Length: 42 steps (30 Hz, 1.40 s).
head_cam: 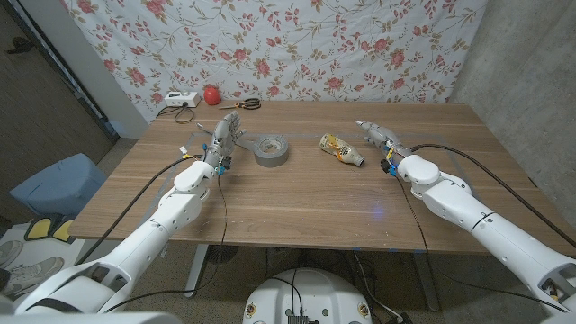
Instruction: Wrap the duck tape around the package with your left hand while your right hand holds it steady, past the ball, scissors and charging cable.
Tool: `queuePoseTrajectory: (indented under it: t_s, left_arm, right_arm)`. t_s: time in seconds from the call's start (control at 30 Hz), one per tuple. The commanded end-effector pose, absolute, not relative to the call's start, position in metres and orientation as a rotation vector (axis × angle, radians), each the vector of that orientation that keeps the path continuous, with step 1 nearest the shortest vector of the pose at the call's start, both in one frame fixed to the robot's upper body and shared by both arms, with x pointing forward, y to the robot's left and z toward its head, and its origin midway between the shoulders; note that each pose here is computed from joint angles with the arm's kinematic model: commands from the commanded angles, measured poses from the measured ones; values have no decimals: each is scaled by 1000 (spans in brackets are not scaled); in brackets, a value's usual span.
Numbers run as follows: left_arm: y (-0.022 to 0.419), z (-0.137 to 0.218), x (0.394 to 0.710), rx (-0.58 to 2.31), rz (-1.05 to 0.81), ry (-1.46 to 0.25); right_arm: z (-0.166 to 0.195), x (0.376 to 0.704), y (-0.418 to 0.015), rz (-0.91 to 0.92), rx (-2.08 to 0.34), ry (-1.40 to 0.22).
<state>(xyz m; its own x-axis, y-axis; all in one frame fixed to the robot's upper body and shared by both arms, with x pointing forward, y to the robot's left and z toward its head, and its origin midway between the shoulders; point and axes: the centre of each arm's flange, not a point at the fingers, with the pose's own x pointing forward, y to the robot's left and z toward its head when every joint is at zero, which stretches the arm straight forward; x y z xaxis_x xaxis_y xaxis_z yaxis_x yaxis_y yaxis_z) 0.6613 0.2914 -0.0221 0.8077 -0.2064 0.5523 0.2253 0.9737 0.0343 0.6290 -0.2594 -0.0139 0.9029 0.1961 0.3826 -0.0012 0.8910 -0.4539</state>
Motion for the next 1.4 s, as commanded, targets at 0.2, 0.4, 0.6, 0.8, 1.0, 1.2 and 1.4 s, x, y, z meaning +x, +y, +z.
queuePoseTrajectory:
  t_s: [0.2,0.4,0.6,0.8,1.0,1.2,1.4]
  left_arm:
    - [289,-21,664,-29,-254,-588]
    - [290,-21,663,-30,-256,-588]
    - [291,-22,663,-34,-260,-587]
    - [292,-23,663,-38,-259,-588]
    - [292,-24,663,-41,-262,-589]
    - [293,-24,664,-42,-265,-590]
    - [295,-23,665,-44,-259,-589]
  right_arm:
    - [1,606,-233,9,-843,-347]
    - [4,601,-224,-13,-953,-307]
    - [6,598,-214,-32,-1056,-261]
    - [11,594,-202,-55,-1156,-220]
    - [13,595,-193,-68,-1237,-173]
    - [15,601,-186,-63,-1307,-103]
    - [13,607,-180,-48,-1340,-51]
